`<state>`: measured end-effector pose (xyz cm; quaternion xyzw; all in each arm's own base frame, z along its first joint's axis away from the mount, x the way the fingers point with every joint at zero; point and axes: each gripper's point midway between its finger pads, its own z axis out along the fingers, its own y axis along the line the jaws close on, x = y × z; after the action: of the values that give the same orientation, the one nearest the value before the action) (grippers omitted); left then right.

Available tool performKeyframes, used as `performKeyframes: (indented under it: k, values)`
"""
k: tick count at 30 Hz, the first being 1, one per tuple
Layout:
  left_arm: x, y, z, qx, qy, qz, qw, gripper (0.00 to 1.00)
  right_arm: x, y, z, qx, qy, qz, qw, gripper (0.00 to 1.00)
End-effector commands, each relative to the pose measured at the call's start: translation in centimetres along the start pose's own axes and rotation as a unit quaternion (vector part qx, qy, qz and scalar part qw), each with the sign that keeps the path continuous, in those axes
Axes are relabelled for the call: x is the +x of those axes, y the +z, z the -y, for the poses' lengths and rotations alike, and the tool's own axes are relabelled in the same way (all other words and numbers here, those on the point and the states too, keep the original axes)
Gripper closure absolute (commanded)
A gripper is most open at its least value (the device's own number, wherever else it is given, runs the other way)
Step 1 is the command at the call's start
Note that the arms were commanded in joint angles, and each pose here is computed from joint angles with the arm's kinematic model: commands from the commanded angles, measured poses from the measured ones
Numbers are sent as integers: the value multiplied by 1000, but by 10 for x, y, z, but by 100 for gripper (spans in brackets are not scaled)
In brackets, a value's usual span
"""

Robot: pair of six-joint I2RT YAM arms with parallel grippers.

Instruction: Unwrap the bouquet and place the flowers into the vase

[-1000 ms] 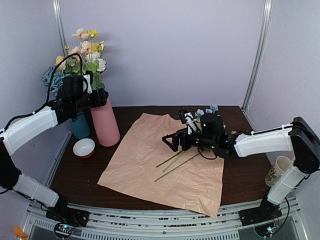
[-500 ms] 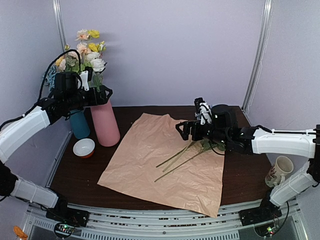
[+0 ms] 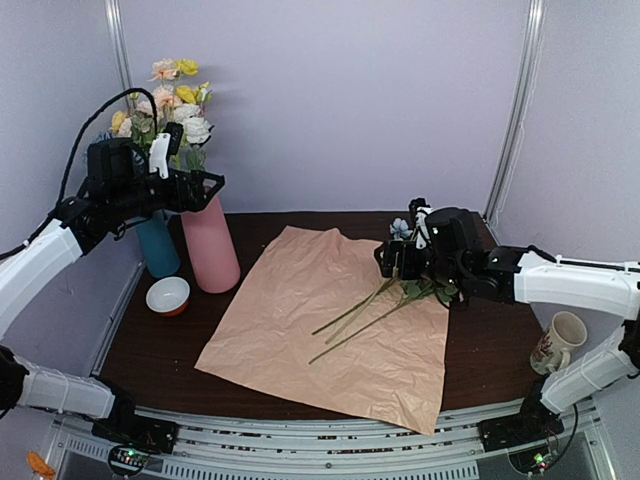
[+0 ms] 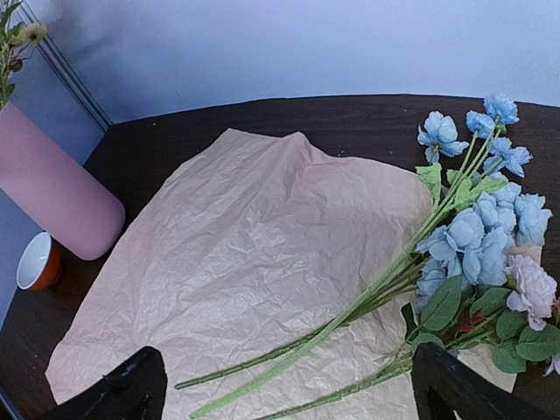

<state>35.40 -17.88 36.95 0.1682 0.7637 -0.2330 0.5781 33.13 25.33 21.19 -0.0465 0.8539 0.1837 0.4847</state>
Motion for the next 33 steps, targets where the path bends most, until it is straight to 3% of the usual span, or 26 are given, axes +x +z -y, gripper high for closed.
performKeyframes:
  k: [1, 14, 23, 27, 33]
  values:
    - [-16, -19, 14, 28, 27, 30, 999, 2, 4, 1, 12, 39, 49, -21, 998, 0]
    - [7, -31, 7, 6, 93, 19, 995, 2, 81, 62, 22, 87, 164, -160, 970, 9]
    - [19, -33, -5, -24, 99, 17, 995, 2, 105, 126, 34, 85, 235, -229, 941, 43]
    - [23, -31, -8, -30, 96, 13, 995, 2, 115, 129, 37, 91, 234, -248, 936, 47]
    - [27, -31, -10, -35, 94, 6, 995, 2, 106, 100, 60, 133, 198, -227, 944, 47]
